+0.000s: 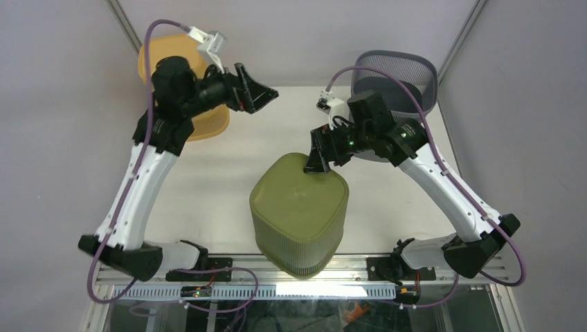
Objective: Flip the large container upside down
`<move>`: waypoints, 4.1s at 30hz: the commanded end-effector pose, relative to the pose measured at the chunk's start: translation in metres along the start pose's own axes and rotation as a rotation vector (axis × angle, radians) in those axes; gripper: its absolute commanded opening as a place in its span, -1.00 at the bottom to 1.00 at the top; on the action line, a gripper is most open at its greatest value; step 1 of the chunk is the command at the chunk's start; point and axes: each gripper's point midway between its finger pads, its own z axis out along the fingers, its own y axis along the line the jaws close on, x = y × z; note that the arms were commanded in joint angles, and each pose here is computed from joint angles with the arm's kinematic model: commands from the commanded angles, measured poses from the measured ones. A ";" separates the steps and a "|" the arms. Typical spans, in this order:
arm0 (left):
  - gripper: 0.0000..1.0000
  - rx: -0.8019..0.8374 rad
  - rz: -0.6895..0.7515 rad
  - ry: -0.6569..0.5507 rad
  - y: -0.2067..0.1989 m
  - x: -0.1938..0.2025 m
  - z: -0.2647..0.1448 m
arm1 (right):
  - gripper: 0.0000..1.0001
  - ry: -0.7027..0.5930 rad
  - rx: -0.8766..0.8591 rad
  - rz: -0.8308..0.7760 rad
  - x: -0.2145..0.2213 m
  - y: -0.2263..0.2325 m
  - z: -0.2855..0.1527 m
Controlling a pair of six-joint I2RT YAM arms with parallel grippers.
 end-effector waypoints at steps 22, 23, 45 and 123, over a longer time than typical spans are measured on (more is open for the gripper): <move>0.98 -0.020 0.075 -0.026 -0.030 0.003 -0.060 | 0.26 -0.416 0.413 0.124 -0.129 -0.086 0.052; 0.98 -0.018 0.075 -0.027 -0.031 0.002 -0.061 | 0.26 -0.420 0.391 0.118 -0.131 -0.082 0.054; 0.98 0.153 -0.019 0.163 -0.040 0.058 -0.052 | 0.43 -0.450 0.115 0.068 -0.102 -0.012 0.001; 0.98 -0.049 -0.168 0.391 0.030 0.142 -0.015 | 0.97 -0.346 -0.167 -0.039 0.045 0.051 -0.104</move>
